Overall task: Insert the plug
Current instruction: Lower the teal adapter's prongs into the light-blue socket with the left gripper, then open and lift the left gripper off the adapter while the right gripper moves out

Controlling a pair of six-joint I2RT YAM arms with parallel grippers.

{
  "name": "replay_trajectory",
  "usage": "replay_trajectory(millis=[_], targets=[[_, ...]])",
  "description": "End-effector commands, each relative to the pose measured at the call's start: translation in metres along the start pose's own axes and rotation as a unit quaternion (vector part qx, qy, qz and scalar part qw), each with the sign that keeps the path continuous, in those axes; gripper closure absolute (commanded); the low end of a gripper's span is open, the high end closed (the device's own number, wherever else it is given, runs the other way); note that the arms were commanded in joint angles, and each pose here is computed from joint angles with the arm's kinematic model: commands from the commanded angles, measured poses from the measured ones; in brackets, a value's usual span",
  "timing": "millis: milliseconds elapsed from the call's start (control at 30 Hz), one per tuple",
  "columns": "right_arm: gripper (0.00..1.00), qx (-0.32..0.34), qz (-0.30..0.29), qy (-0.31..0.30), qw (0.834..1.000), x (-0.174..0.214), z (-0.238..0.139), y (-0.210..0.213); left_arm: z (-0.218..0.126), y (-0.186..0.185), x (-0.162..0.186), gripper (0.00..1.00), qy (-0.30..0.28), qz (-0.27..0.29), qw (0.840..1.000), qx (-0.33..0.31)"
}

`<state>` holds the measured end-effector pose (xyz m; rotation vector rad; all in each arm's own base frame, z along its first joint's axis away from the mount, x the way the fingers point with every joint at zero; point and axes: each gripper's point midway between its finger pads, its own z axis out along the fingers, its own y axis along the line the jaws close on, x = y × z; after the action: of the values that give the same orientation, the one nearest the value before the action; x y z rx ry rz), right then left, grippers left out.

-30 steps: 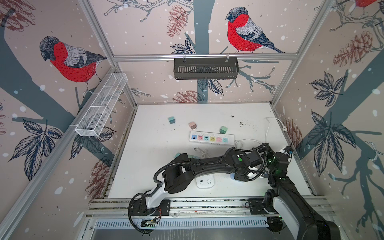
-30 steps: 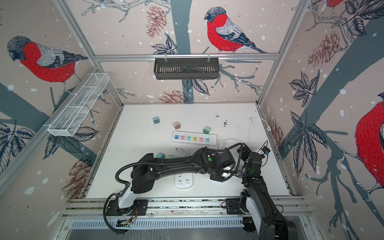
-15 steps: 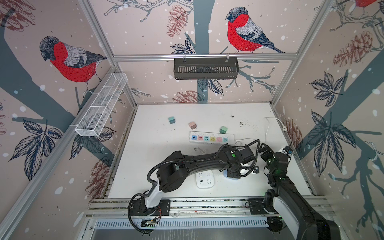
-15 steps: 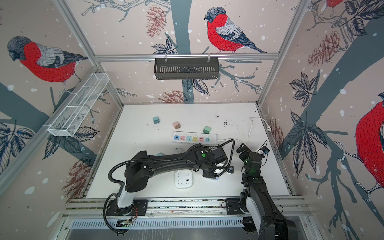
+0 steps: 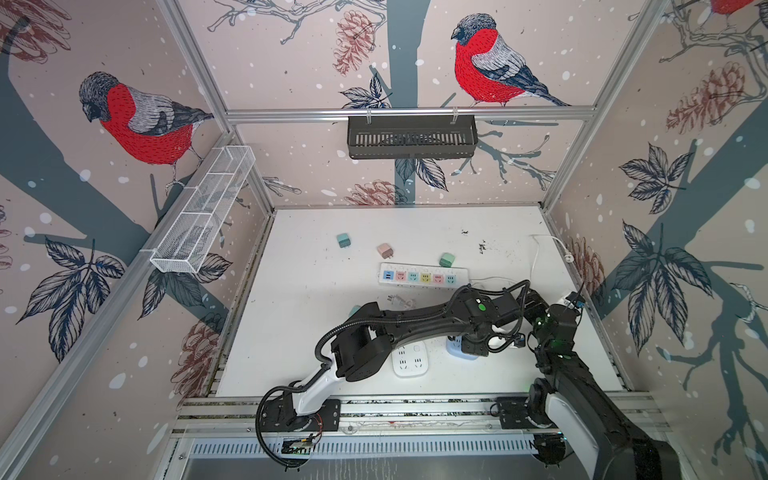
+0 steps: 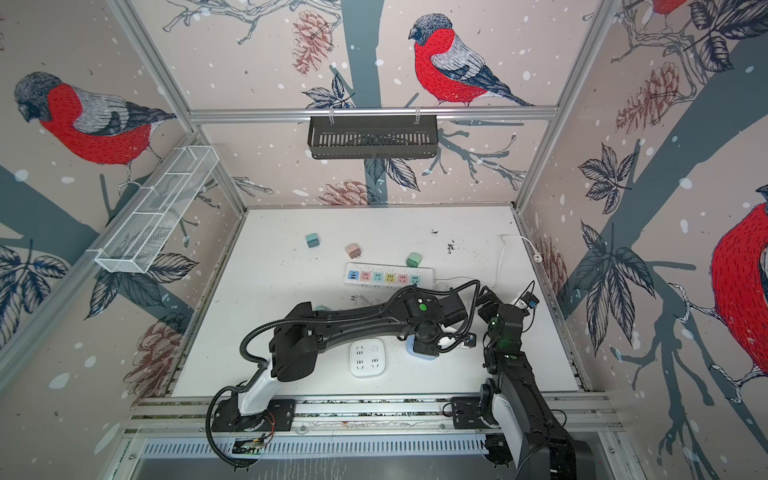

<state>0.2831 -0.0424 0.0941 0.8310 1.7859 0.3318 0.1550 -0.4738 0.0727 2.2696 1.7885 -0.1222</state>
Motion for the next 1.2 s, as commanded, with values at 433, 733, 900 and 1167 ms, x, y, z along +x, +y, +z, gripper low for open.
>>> replay_trajectory(millis=[433, 733, 900, 1167], targets=[[0.00, -0.012, 0.004, -0.007, 1.000, -0.005, 0.000, 0.006, -0.015, 0.016, 0.003, 0.02, 0.004, -0.009, 0.999, -0.046], [0.00, -0.028, -0.004, -0.001, 1.000, -0.003, -0.001, 0.012, -0.139, 0.046, -0.024, 0.02, -0.152, -0.049, 0.973, -0.165], [0.00, -0.041, -0.009, 0.004, 0.999, -0.001, -0.001, 0.017, -0.227, 0.080, 0.010, 0.02, -0.269, -0.166, 0.893, -0.319], [0.00, -0.014, 0.007, 0.049, 0.999, 0.004, 0.009, 0.047, -0.282, 0.126, 0.241, 0.02, -0.386, -0.575, 0.575, -0.436]])
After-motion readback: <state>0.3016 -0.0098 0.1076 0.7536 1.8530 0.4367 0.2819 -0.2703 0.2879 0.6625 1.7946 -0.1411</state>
